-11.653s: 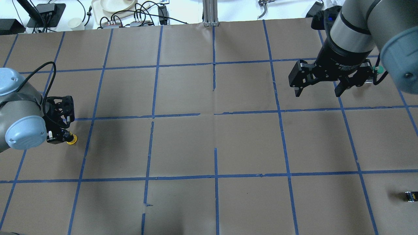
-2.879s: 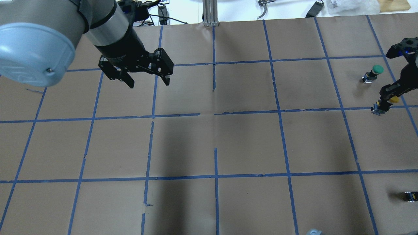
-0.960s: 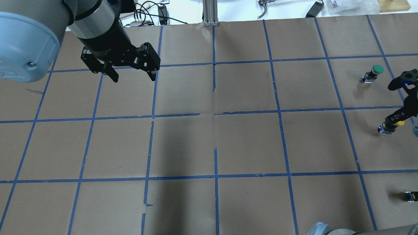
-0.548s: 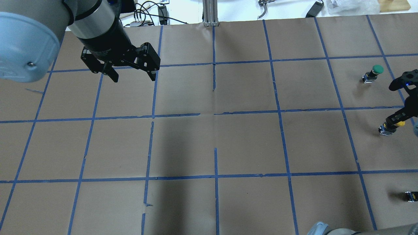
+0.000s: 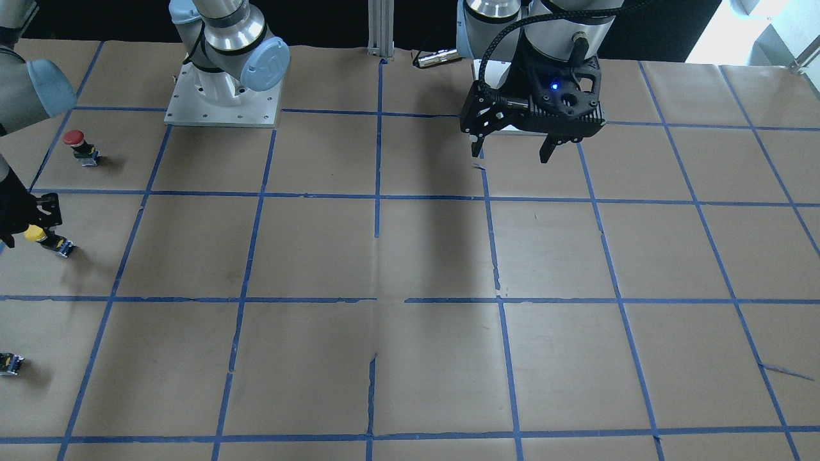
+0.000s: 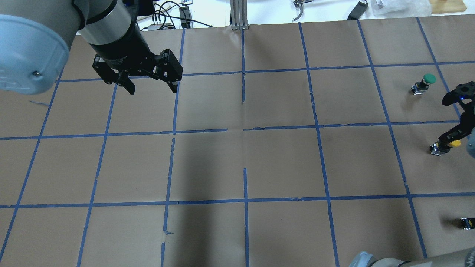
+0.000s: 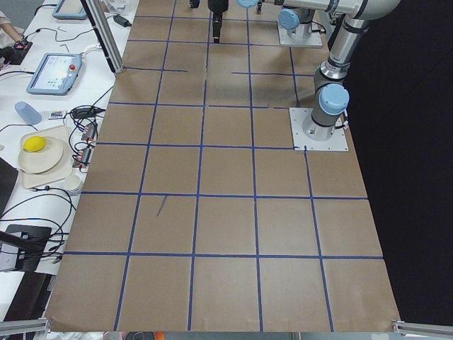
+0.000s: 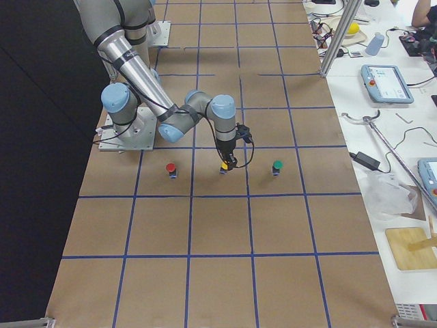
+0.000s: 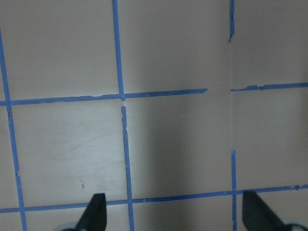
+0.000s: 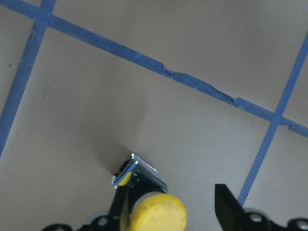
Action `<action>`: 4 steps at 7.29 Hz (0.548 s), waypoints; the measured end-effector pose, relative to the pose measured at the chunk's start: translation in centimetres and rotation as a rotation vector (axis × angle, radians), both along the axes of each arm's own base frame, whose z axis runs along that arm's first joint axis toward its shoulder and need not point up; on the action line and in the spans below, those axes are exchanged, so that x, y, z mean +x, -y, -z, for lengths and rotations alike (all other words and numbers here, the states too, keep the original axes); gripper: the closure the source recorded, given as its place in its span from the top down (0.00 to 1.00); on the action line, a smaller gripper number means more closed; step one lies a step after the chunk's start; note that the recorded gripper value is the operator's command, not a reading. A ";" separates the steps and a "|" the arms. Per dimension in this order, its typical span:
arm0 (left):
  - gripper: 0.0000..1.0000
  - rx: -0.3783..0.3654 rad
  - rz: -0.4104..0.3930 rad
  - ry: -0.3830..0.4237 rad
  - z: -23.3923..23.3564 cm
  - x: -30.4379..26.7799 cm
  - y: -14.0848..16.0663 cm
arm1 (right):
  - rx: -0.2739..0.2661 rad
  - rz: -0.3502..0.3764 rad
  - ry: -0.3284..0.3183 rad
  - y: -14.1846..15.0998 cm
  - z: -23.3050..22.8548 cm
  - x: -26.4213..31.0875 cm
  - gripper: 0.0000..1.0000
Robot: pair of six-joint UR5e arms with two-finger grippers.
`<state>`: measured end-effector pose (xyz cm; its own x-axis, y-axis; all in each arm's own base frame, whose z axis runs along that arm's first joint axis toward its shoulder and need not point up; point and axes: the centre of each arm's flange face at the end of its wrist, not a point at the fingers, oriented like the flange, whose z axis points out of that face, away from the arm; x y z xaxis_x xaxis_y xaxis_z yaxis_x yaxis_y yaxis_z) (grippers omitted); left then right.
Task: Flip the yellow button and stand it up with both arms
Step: 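Open the right gripper and release the standing button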
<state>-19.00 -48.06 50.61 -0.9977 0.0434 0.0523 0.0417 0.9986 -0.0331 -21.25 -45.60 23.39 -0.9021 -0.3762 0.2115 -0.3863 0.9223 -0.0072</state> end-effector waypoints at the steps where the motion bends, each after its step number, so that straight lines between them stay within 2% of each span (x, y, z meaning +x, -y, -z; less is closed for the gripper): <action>1: 1.00 0.001 0.000 0.000 0.0 0.0 0.0 | 0.005 0.007 -0.008 0.0 -0.1 -0.1 0.99; 2: 1.00 0.001 -0.001 0.000 0.0 0.0 0.0 | 0.020 0.033 -0.006 -0.2 -0.5 -0.1 1.00; 3: 1.00 0.001 -0.001 0.000 -0.1 0.0 0.0 | 0.037 0.090 0.017 -0.4 -1.6 0.3 1.00; 4: 1.00 0.000 -0.001 0.000 -0.1 0.1 -0.1 | 0.043 0.167 0.068 -0.2 -4.1 1.7 1.00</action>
<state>-18.94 -47.99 50.75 -0.9977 0.0424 0.0523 0.0407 0.9986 -0.0336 -19.53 -45.38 27.50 -0.9645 -0.2270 0.1353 -0.2274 0.9737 0.0128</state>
